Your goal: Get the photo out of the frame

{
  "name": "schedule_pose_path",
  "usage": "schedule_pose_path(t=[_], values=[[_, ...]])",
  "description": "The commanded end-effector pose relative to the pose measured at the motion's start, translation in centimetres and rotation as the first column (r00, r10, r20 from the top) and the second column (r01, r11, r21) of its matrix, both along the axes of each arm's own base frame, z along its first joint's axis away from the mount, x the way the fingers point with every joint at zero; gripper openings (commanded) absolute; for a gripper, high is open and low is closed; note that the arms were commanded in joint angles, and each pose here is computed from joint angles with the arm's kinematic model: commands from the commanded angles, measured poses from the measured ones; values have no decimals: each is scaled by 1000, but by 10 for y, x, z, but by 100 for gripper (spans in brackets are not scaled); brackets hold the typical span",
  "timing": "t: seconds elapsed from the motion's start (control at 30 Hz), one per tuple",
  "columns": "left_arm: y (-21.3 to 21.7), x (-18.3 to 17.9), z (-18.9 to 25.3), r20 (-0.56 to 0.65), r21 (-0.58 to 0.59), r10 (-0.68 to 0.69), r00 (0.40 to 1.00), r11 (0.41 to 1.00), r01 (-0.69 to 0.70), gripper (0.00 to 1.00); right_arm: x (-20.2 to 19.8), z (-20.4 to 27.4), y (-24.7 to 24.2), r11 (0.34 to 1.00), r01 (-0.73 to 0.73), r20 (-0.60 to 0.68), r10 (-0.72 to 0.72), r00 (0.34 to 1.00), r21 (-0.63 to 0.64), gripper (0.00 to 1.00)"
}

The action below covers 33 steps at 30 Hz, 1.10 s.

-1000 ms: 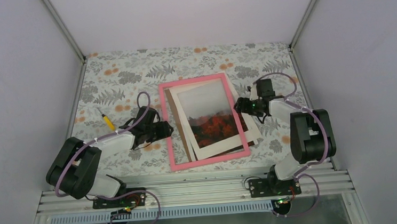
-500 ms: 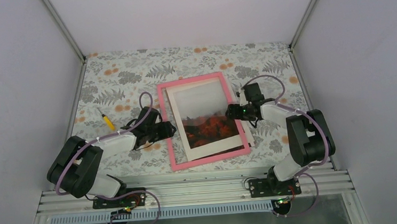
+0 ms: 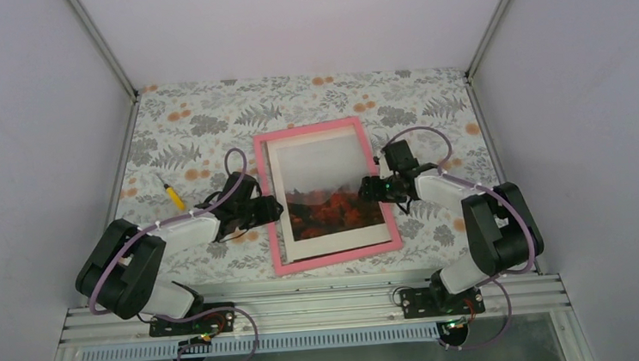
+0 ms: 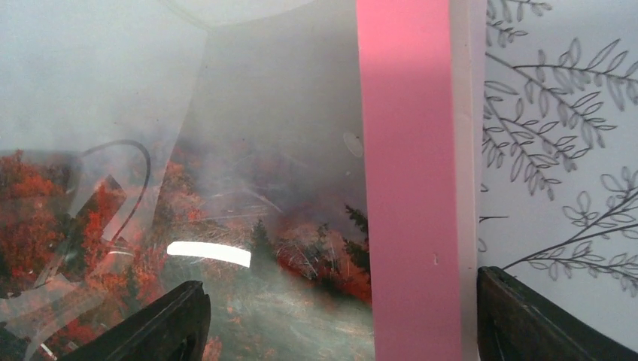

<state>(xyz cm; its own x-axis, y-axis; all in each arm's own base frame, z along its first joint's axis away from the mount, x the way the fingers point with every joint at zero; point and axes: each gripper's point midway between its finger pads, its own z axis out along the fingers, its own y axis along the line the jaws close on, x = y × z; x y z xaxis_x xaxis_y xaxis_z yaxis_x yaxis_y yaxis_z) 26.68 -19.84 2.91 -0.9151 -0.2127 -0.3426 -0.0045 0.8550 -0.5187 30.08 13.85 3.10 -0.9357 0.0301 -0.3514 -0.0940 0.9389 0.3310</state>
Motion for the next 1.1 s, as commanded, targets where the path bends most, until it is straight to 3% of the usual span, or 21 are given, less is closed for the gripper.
schedule_pose_path(t=[0.0,0.3,0.7,1.07], values=[[13,-10,-11,-38,81,12,999,997,-9,62,-15,1,20,999,-41,-43,42,998,36,76],[34,-12,-12,-27,182,43,999,983,-37,62,-30,1,77,985,-134,-51,140,989,109,71],[108,-19,-7,-2,335,191,982,925,-179,60,-32,10,157,961,-238,-12,242,970,138,68],[128,-17,-7,8,379,250,968,895,-234,60,-12,14,125,992,-109,47,112,993,-65,63]])
